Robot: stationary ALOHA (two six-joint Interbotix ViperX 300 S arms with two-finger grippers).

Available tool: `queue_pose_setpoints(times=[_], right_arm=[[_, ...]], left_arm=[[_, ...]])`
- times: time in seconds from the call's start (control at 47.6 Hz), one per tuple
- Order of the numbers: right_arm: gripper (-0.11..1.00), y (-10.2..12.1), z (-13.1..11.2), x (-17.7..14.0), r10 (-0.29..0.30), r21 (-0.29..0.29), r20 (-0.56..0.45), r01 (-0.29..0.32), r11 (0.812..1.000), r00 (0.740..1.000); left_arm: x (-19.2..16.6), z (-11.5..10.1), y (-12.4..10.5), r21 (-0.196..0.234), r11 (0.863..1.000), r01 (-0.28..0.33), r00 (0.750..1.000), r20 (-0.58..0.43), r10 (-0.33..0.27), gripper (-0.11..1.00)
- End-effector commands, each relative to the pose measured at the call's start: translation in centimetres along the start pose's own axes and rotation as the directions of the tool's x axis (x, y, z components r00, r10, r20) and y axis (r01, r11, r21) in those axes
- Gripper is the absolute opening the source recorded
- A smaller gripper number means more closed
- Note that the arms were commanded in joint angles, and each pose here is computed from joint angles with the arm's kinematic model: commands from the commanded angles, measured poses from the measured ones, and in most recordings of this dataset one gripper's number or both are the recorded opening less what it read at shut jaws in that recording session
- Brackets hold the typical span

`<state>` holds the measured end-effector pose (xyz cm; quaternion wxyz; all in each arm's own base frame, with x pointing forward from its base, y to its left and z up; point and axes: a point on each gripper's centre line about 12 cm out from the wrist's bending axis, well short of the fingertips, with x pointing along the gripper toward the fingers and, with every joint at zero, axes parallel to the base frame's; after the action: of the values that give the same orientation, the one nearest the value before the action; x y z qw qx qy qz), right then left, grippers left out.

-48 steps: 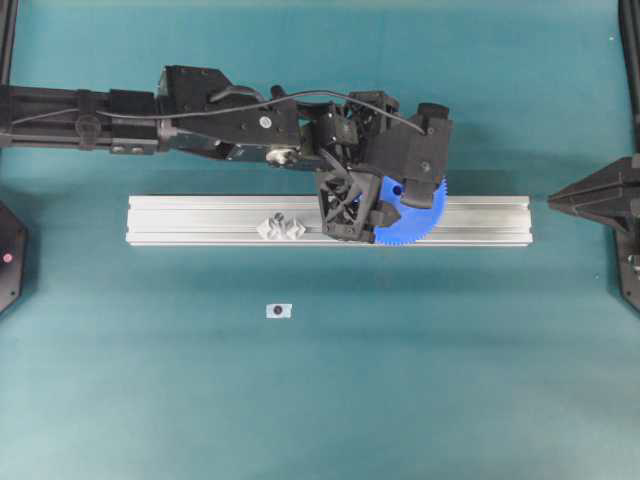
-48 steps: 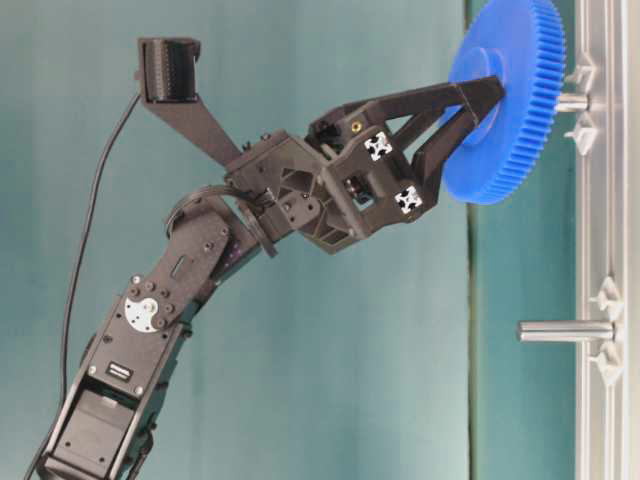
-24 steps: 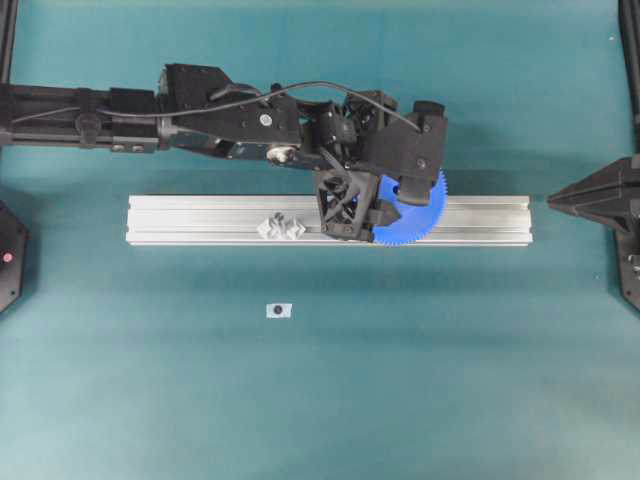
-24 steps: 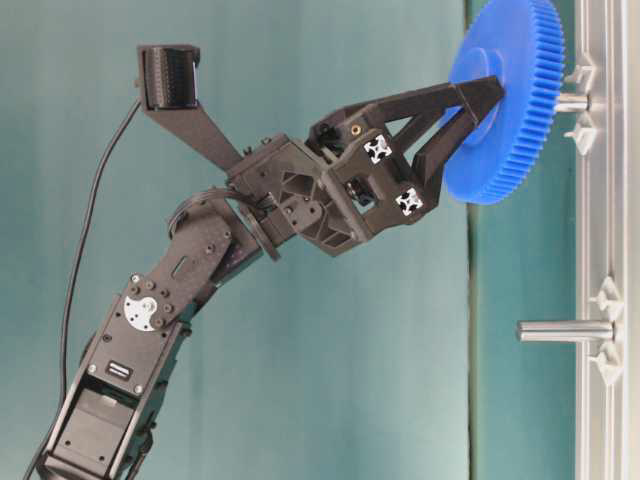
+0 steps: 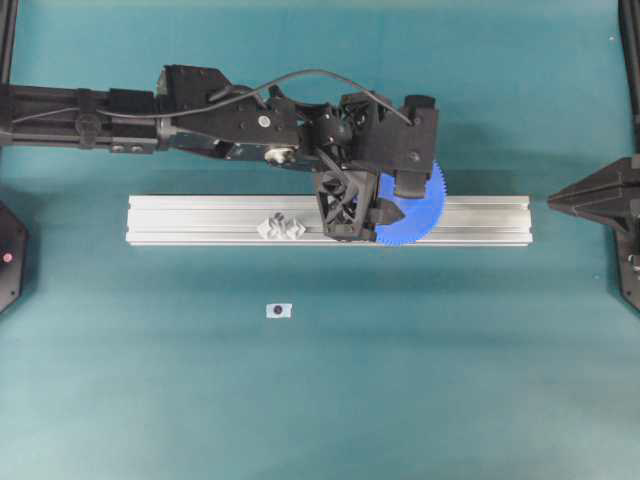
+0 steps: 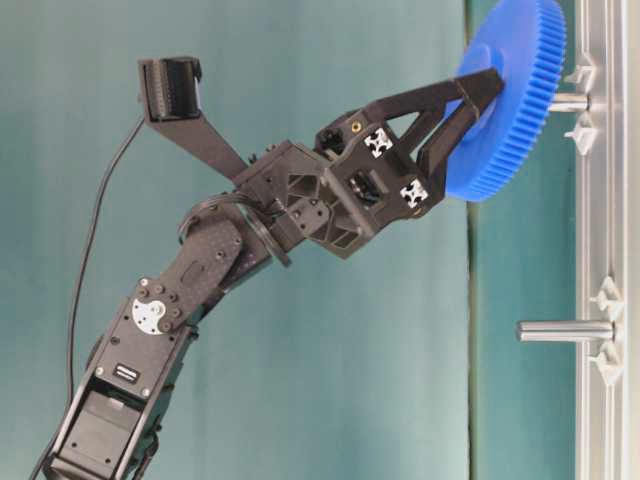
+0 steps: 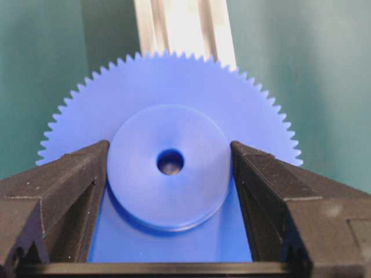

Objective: Find the location of the shaft and insert the large gear.
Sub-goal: 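Align the gear's center hole with the right metal shaft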

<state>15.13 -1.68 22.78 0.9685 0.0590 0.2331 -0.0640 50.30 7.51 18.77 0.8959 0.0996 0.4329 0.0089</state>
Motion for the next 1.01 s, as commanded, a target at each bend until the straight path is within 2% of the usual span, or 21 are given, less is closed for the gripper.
queue_pose_setpoints(times=[0.0, 0.147, 0.231, 0.525, 0.988], right_arm=[[0.04, 0.0, 0.4, 0.0, -0.002, 0.011, 0.006, 0.002, 1.000, 1.000], [0.04, 0.0, 0.4, 0.0, -0.003, 0.009, 0.006, 0.003, 1.000, 1.000], [0.04, 0.0, 0.4, 0.0, -0.003, 0.009, 0.008, 0.003, 1.000, 1.000], [0.04, 0.0, 0.4, 0.0, -0.003, 0.009, 0.008, 0.003, 1.000, 1.000], [0.04, 0.0, 0.4, 0.0, -0.003, 0.009, 0.006, 0.003, 1.000, 1.000]], left_arm=[[-0.9, 0.6, 0.4, -0.006, 1.000, -0.011, 1.000, 0.019, 0.011, 0.72], [-0.9, 0.3, 0.4, -0.012, 1.000, -0.007, 1.000, 0.004, 0.007, 0.73], [-1.0, 0.1, 0.3, -0.012, 1.000, -0.001, 1.000, -0.018, 0.001, 0.79], [-1.4, -1.0, 0.0, -0.014, 1.000, 0.016, 0.996, -0.084, -0.017, 0.77], [-1.4, -0.5, 0.2, -0.009, 1.000, 0.017, 0.996, -0.087, -0.018, 0.77]])
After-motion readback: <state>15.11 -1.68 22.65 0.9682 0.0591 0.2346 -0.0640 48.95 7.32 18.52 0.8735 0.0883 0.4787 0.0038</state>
